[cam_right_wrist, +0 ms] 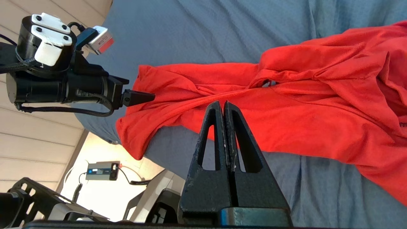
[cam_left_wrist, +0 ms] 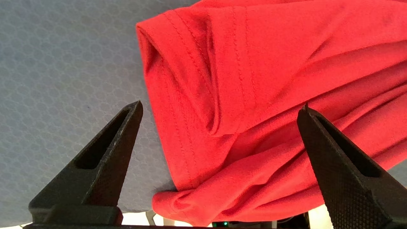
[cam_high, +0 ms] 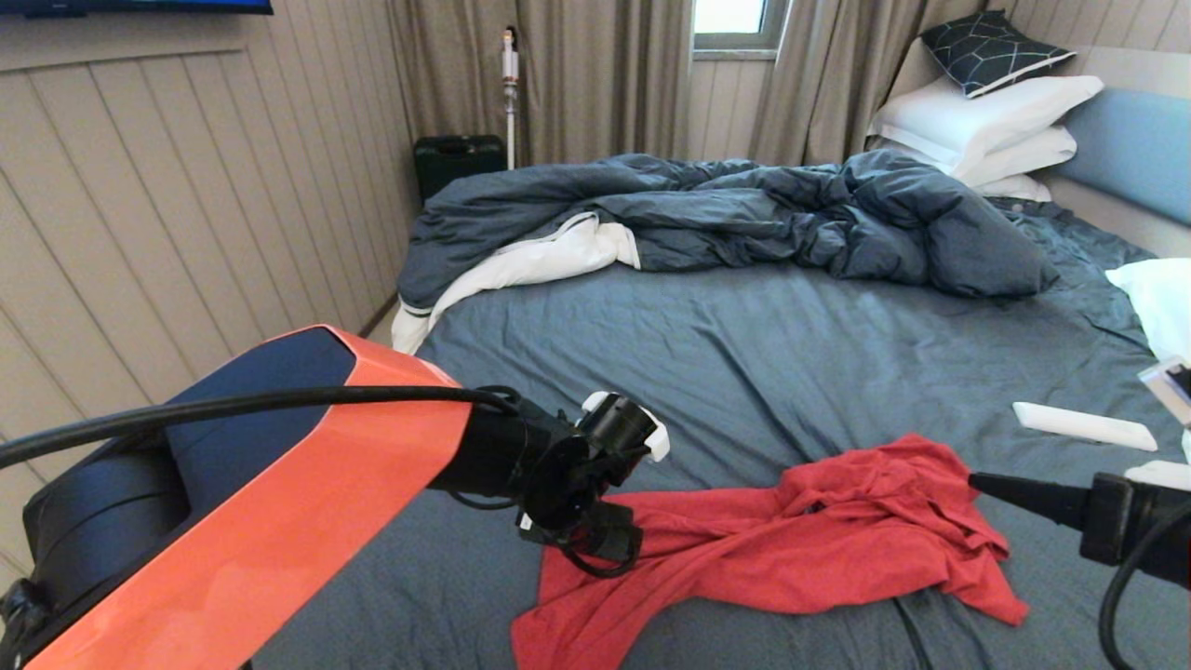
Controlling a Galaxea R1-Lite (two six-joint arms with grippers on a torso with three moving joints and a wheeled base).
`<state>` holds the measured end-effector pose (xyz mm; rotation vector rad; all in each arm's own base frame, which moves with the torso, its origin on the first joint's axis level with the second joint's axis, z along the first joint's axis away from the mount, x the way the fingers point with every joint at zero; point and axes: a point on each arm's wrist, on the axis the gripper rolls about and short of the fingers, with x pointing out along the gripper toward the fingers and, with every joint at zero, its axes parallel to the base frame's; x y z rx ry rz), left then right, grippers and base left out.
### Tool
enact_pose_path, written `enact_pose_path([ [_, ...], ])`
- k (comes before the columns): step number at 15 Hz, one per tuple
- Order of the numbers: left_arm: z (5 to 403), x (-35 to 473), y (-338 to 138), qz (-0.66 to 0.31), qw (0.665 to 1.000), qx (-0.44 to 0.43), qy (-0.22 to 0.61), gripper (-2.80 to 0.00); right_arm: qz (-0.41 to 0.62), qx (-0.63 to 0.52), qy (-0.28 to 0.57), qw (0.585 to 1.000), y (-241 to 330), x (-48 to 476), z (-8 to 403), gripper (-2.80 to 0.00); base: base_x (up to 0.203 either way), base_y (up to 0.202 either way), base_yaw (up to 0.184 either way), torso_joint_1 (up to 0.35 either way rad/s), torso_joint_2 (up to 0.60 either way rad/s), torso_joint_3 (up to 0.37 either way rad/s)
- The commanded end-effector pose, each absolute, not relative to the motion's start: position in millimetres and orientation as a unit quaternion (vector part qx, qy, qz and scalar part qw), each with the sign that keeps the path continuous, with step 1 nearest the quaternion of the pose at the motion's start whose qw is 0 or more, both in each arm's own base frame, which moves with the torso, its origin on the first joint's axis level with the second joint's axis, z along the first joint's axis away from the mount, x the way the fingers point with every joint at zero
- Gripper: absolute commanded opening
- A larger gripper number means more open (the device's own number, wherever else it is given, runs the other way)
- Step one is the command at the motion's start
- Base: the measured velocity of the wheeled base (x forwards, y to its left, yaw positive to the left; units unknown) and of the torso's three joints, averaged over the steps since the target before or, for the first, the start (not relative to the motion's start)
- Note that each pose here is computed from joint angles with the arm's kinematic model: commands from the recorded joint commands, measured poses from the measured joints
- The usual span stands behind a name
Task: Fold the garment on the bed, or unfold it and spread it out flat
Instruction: Unford the red T-shirt
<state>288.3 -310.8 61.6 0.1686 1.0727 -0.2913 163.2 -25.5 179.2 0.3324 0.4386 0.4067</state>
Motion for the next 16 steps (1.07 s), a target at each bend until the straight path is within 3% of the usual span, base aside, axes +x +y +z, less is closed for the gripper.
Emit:
enact_pose_path([
  [1, 61, 288, -311, -0.137, 0.846, 0.081, 0.510, -2.80, 0.201, 0.163, 0.215, 0.942, -26, 164, 179, -2.80, 0.000, 0.000, 0.000, 0.000, 0.00, 0.000],
  [13, 63, 289, -312, -0.142, 0.851, 0.077, 0.499, -2.80, 0.210, 0.156, 0.193, 0.946, -27, 164, 184, -2.80, 0.000, 0.000, 0.000, 0.000, 0.00, 0.000],
  [16, 87, 303, -298, -0.134, 0.871, 0.045, 0.470, -2.80, 0.212, 0.152, 0.185, 0.948, -26, 160, 187, -2.80, 0.000, 0.000, 0.000, 0.000, 0.00, 0.000],
])
